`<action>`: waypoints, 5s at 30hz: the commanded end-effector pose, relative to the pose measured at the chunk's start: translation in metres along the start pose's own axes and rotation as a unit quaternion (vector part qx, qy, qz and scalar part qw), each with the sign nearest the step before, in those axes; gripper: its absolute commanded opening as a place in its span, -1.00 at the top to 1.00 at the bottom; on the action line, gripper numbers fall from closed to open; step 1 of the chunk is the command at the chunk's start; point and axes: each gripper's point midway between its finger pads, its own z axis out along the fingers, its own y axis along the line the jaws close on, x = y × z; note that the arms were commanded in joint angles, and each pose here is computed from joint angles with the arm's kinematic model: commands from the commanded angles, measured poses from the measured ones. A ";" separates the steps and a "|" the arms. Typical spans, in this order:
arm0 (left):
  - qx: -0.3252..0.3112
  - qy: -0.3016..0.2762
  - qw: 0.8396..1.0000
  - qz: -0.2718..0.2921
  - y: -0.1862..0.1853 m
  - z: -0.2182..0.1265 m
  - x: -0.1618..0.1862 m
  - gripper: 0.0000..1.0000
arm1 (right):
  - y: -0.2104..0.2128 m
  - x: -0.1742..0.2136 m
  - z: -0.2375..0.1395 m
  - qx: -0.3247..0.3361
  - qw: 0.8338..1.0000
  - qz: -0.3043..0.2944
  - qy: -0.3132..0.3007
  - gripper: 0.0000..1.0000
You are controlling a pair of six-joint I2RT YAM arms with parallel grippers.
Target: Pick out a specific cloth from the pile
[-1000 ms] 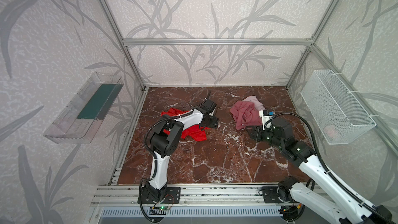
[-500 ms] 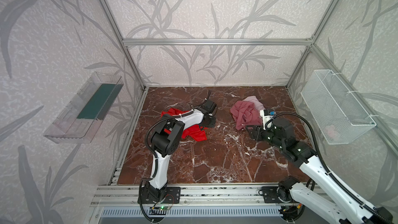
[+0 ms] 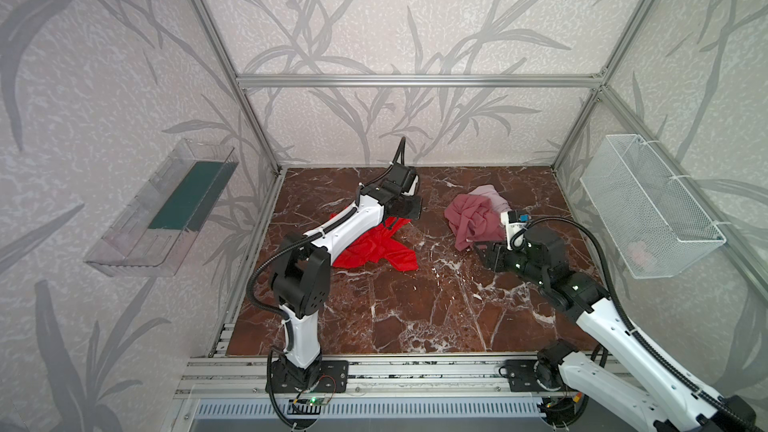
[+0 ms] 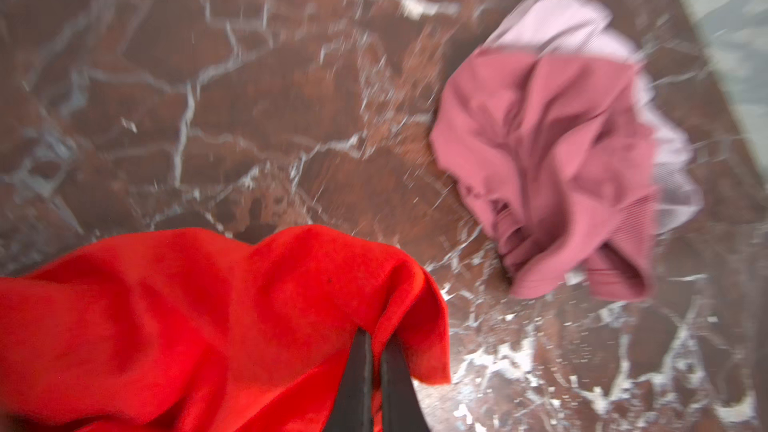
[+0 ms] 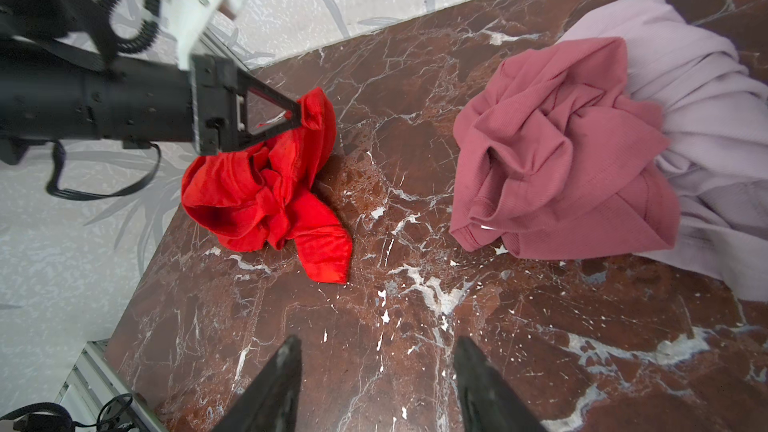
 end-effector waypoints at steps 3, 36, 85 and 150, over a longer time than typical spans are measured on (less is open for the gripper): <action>-0.007 -0.039 0.999 0.025 -0.006 -0.041 -0.029 1.00 | 0.010 -0.014 -0.004 -0.019 1.000 0.003 -0.020 -0.17; -0.250 0.014 0.951 -0.185 0.199 -0.073 0.142 1.00 | 0.032 -0.015 0.017 -0.074 0.997 0.003 0.017 -0.17; -0.002 0.022 1.000 0.014 -0.024 0.007 0.088 -0.15 | 0.004 -0.027 -0.011 -0.015 1.000 -0.006 -0.012 -0.18; -0.198 -0.030 0.960 -0.195 0.183 -0.066 0.084 1.00 | 0.002 -0.045 -0.016 -0.058 0.997 0.030 -0.034 -0.19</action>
